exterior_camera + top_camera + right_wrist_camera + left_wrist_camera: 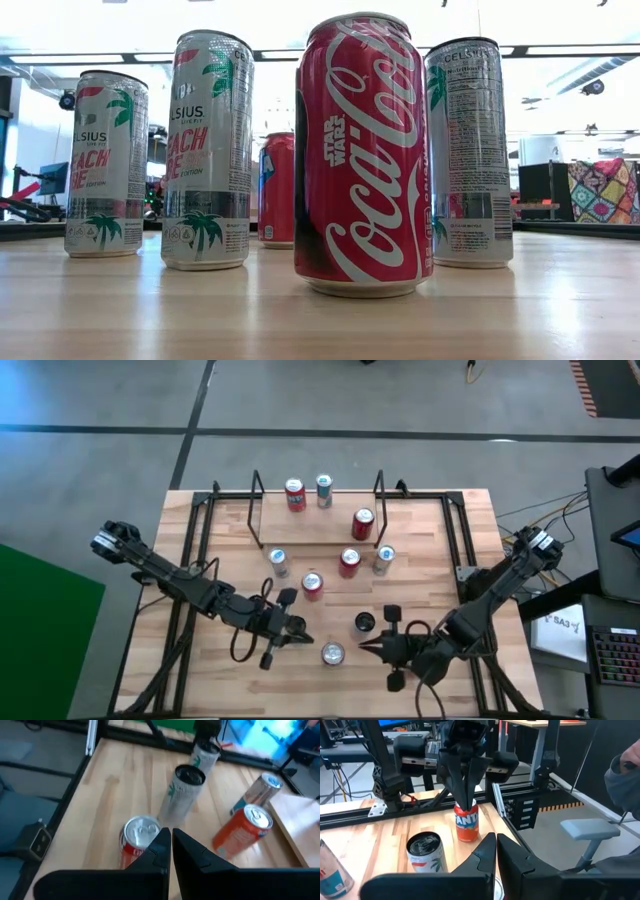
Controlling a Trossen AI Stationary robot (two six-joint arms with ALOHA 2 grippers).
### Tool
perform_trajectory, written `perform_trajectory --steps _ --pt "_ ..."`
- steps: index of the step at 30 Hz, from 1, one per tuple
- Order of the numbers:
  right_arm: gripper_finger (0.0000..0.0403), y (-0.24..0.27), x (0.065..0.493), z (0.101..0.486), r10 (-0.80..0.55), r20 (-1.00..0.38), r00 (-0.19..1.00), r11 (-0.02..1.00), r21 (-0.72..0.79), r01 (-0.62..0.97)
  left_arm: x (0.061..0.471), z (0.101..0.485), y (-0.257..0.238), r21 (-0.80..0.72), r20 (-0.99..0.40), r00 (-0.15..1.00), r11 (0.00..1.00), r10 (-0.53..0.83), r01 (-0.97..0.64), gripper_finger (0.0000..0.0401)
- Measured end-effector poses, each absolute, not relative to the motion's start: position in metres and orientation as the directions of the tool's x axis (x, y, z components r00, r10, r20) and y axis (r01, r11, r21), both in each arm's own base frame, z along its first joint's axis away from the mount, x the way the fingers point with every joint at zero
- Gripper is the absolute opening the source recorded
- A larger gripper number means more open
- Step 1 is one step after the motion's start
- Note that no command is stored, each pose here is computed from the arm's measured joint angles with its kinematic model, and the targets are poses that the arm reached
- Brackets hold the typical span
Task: Place canned beverage on shelf
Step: Put the bottom right white soda can on the shelf
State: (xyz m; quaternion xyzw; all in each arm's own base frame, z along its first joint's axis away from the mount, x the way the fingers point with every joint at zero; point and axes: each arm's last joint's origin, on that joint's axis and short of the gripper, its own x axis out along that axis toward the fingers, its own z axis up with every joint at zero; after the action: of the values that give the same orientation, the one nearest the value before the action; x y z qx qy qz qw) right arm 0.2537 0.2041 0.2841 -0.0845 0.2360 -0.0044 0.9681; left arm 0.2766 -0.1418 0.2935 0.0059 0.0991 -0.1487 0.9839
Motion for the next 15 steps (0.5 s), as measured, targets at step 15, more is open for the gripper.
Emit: perform_trajectory --steps 15 --pt "0.0009 0.192 0.251 0.252 -0.318 -0.260 0.912 0.940 -0.212 0.267 0.273 0.294 -0.140 -0.019 -0.212 0.935 0.958 -0.284 0.286 0.0000"
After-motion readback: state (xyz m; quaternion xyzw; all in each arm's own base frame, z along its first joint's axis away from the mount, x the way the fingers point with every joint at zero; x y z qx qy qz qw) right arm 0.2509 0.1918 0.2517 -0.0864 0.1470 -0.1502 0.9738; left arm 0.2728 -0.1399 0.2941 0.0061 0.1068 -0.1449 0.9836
